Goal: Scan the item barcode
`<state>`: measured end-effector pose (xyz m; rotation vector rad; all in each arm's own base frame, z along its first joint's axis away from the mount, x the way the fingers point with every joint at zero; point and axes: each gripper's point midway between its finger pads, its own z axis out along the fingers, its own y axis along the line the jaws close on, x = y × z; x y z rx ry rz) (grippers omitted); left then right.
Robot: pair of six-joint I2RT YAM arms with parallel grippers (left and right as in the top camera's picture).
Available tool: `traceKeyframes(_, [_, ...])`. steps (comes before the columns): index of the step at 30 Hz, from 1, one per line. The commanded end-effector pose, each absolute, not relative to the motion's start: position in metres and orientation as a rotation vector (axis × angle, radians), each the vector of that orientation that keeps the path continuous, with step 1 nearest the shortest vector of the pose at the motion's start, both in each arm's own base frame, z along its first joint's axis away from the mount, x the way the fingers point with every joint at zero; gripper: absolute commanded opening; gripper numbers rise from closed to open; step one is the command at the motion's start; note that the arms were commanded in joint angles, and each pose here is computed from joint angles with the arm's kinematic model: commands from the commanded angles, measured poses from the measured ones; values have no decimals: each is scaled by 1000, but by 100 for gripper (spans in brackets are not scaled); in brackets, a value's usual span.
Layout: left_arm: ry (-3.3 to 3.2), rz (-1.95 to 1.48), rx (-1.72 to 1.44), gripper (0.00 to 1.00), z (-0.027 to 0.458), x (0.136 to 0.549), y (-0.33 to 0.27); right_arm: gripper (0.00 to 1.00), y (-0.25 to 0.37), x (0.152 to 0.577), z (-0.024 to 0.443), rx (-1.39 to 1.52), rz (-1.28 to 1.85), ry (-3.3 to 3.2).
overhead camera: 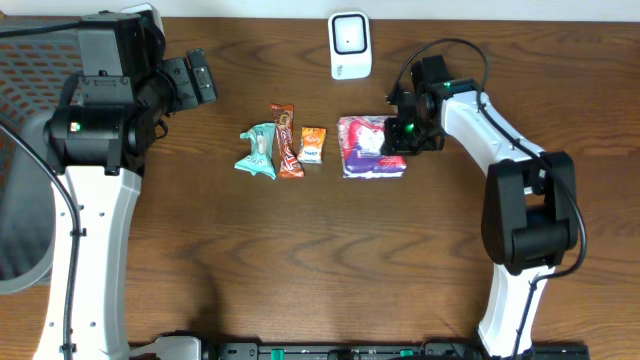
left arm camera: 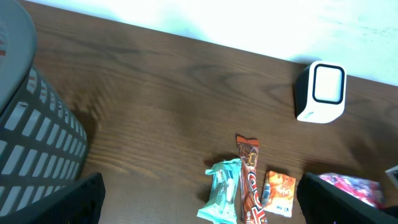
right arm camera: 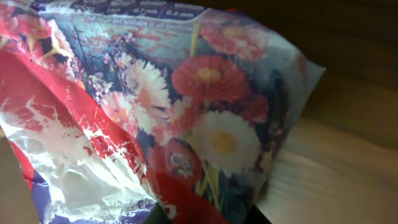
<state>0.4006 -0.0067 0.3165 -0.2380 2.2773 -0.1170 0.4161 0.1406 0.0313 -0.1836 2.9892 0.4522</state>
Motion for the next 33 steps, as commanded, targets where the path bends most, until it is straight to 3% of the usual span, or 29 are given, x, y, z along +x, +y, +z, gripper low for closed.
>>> traceKeyframes(1, [2270, -104, -252, 98, 319, 402, -4, 1, 93, 449, 83, -35, -37, 2827])
traceKeyframes(6, [2270, -104, -252, 98, 319, 402, -4, 1, 52, 453, 128, 71, -573, 2629])
traceKeyframes(12, [2270, -104, -252, 98, 319, 402, -4, 1, 43, 436, 136, -30, -944, 2527])
traceKeyframes(26, [2270, -104, -252, 98, 319, 402, -4, 1, 78, 412, 96, -210, -957, 2567])
traceKeyframes(29, [2270, -104, -252, 98, 319, 402, -4, 10, 98, 406, 89, -261, -889, 2594])
traceKeyframes(33, [2270, -104, -252, 98, 319, 402, -4, 32, 136, 400, 86, -344, -799, 2572])
